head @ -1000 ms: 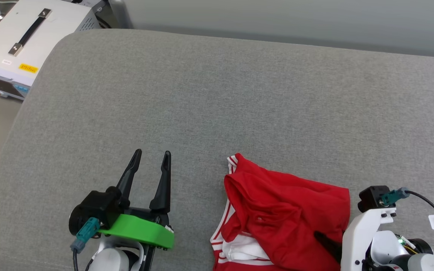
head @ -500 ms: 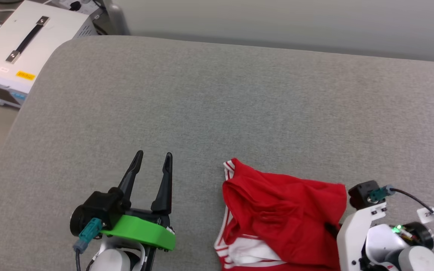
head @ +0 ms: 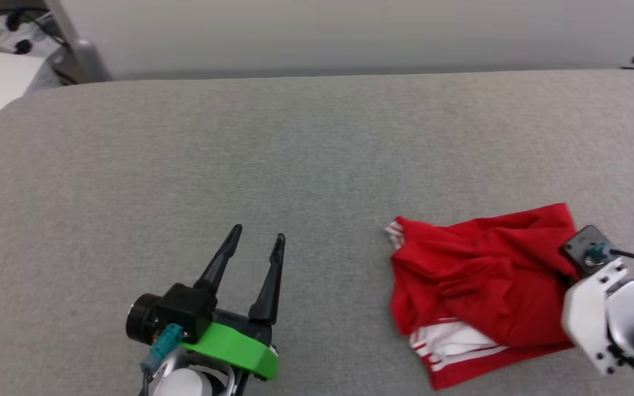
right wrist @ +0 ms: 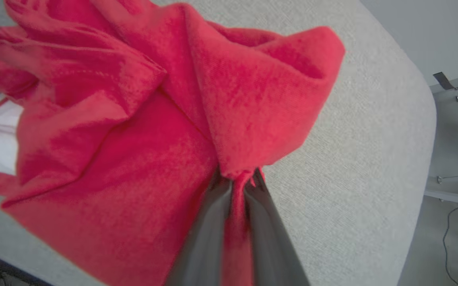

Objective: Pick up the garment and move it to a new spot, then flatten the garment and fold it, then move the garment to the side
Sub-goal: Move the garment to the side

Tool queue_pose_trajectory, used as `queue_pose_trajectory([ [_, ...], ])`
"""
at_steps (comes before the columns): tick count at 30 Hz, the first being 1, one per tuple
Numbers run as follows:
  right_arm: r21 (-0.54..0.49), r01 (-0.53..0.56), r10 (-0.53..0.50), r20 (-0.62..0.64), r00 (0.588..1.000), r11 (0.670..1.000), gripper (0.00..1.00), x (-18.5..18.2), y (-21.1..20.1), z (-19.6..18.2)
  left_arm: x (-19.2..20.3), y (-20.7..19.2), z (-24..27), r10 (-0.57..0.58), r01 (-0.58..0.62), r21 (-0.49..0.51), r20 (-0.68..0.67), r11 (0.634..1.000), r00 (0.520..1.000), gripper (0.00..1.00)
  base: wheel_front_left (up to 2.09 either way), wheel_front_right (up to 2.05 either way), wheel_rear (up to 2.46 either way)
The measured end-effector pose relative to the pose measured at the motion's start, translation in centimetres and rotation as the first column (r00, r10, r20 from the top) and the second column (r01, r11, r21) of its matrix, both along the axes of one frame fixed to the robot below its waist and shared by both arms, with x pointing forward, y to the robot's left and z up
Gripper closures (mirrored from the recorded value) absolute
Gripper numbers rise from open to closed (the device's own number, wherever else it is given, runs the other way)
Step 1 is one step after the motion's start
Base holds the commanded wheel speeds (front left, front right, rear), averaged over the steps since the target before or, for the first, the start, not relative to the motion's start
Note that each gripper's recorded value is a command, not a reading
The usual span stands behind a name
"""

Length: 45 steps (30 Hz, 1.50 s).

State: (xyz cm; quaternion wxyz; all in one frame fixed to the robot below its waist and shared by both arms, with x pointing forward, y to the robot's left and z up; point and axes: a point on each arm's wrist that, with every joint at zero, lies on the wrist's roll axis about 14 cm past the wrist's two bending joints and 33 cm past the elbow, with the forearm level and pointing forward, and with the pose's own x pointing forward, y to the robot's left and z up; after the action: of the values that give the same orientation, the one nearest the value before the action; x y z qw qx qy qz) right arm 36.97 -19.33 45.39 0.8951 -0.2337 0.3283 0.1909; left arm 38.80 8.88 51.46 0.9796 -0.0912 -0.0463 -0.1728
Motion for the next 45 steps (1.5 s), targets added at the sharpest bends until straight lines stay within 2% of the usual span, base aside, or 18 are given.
queue_pose_trajectory([
  [5, -0.131, 0.071, -0.066, 0.041, 0.997, 0.989, 1.0, -0.2, -6.5, 1.3, 0.6, -4.0, -0.1, -0.131, 0.131, 0.005, 0.009, 0.991, 0.991, 0.0, 0.0, 0.0, 0.0],
  [12, -0.197, 0.206, -0.198, 0.062, 0.978, 0.959, 1.0, -0.3, -13.7, 1.0, 2.4, -8.3, 0.0, -0.268, 0.268, 0.001, 0.039, 0.963, 0.963, 0.0, 0.0, 0.0, 0.0],
  [16, -0.217, 0.31, -0.297, 0.09, 0.951, 0.926, 1.0, 0.2, -18.2, 0.4, 3.4, -10.7, -1.1, -0.352, 0.352, 0.006, 0.037, 0.936, 0.935, 0.0, 0.0, 0.0, 0.0],
  [20, -0.256, 0.387, -0.369, 0.119, 0.922, 0.886, 1.0, 0.8, -21.9, -0.1, 4.9, -11.6, -2.1, -0.389, 0.389, 0.002, 0.041, 0.921, 0.92, 0.0, 0.0, 0.0, 0.0],
  [24, -0.316, 0.437, -0.41, 0.15, 0.9, 0.842, 1.0, 1.3, -25.4, -0.3, 6.1, -12.1, -3.0, -0.421, 0.421, 0.008, 0.054, 0.907, 0.906, 0.0, 0.0, 0.0, 0.0],
  [30, -0.439, 0.482, -0.437, 0.206, 0.875, 0.758, 1.0, 1.7, -30.6, 0.4, 7.3, -12.6, -5.2, -0.455, 0.455, 0.003, 0.023, 0.891, 0.89, 0.0, 0.0, 0.0, 0.0],
  [37, -0.423, 0.528, -0.482, 0.22, 0.848, 0.736, 1.0, 2.1, -32.0, -1.5, 8.0, -12.6, -7.7, -0.463, 0.463, -0.018, -0.022, 0.886, 0.886, 0.0, 0.0, 0.0, 0.0],
  [38, -0.423, 0.531, -0.486, 0.22, 0.846, 0.734, 0.98, 2.1, -32.1, -1.7, 8.0, -12.7, -7.9, -0.465, 0.465, -0.021, -0.026, 0.885, 0.885, 0.0, 0.0, 0.0, 0.0],
  [39, -0.424, 0.531, -0.484, 0.223, 0.846, 0.733, 0.0, 2.1, -32.2, -1.9, 8.0, -12.7, -8.1, -0.465, 0.464, -0.023, -0.031, 0.885, 0.885, 0.0, 0.0, 0.0, 0.0],
  [45, -0.398, 0.55, -0.477, 0.274, 0.835, 0.734, 0.0, 2.6, -32.5, -0.9, 7.8, -12.5, -7.6, -0.452, 0.452, -0.023, -0.025, 0.892, 0.891, 0.0, 0.0, 0.0, 0.0],
])
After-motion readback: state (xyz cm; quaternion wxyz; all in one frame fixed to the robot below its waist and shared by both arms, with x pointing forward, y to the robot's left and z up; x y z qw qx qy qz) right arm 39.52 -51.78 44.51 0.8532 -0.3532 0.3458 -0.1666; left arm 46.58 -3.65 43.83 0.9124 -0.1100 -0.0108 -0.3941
